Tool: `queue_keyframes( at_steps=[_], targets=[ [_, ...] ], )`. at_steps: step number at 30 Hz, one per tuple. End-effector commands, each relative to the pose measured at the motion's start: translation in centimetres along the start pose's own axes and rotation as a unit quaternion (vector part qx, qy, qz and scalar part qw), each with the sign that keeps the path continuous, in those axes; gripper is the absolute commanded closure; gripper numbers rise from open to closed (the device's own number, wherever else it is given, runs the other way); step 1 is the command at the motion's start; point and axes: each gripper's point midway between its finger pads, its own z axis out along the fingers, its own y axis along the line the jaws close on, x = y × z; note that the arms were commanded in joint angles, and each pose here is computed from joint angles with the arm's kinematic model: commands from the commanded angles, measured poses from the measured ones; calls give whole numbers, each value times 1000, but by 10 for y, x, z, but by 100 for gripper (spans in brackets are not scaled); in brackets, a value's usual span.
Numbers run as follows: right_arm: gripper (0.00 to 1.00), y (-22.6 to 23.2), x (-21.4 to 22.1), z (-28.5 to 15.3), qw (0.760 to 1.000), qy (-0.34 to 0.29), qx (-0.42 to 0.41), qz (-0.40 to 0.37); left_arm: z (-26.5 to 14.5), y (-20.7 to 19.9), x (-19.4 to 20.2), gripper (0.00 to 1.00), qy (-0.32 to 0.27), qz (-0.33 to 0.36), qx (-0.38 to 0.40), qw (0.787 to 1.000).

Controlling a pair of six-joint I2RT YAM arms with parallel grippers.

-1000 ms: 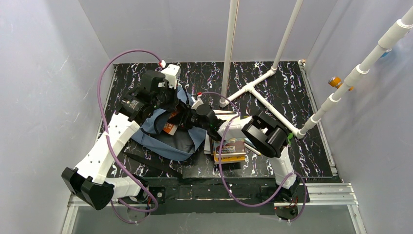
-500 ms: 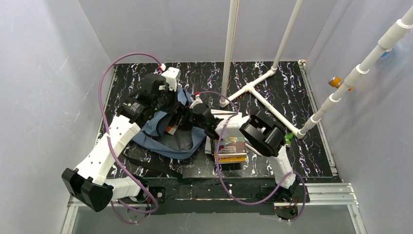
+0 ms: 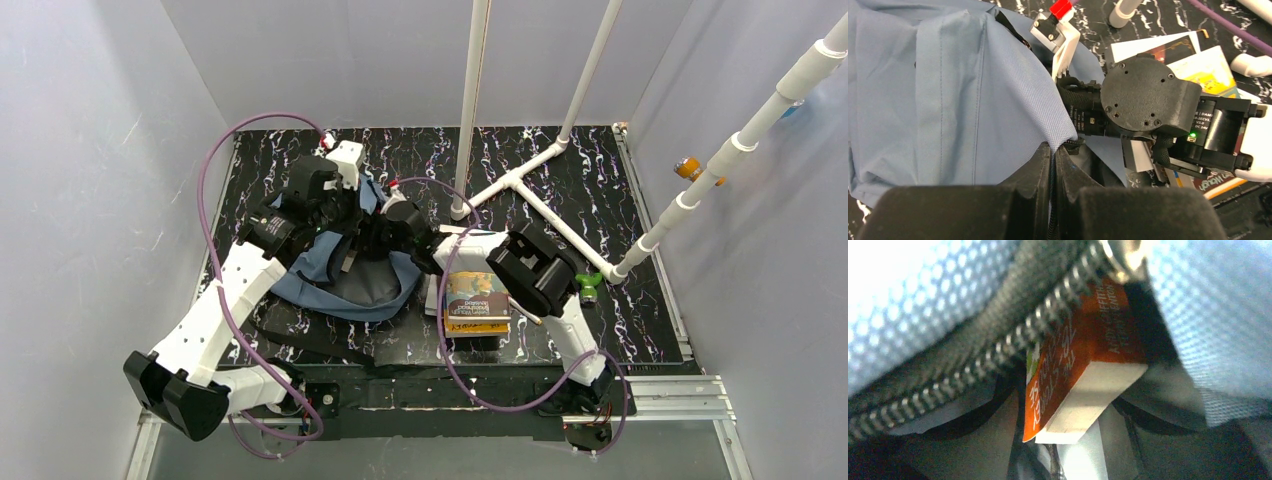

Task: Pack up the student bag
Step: Place the book in the student bag.

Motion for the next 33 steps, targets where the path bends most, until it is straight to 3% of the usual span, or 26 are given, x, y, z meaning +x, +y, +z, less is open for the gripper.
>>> queue_keyframes(
  at_steps=[1, 10, 21, 26, 29, 33],
  targets=[
    [33, 42, -22, 8, 998, -14, -46, -30, -17, 17, -9, 100, -38, -4, -48, 998],
    [7, 20, -9, -59, 993, 52, 53, -91, -14, 43, 6, 100, -38, -21, -119, 992],
    [4, 21, 4, -161, 955, 156, 105, -231, -17, 51, 12, 100, -50, -20, -138, 989],
    [2, 3, -35, -242, 913, 119, 238, -310, -10, 48, 21, 100, -43, -29, -129, 990],
    [2, -23, -51, -303, 890, 90, 341, -289, -6, 45, 24, 100, -41, -33, -120, 991],
    [2, -66, -37, -366, 899, 90, 396, -163, 0, 39, 27, 100, -32, -32, -103, 994]
  ],
)
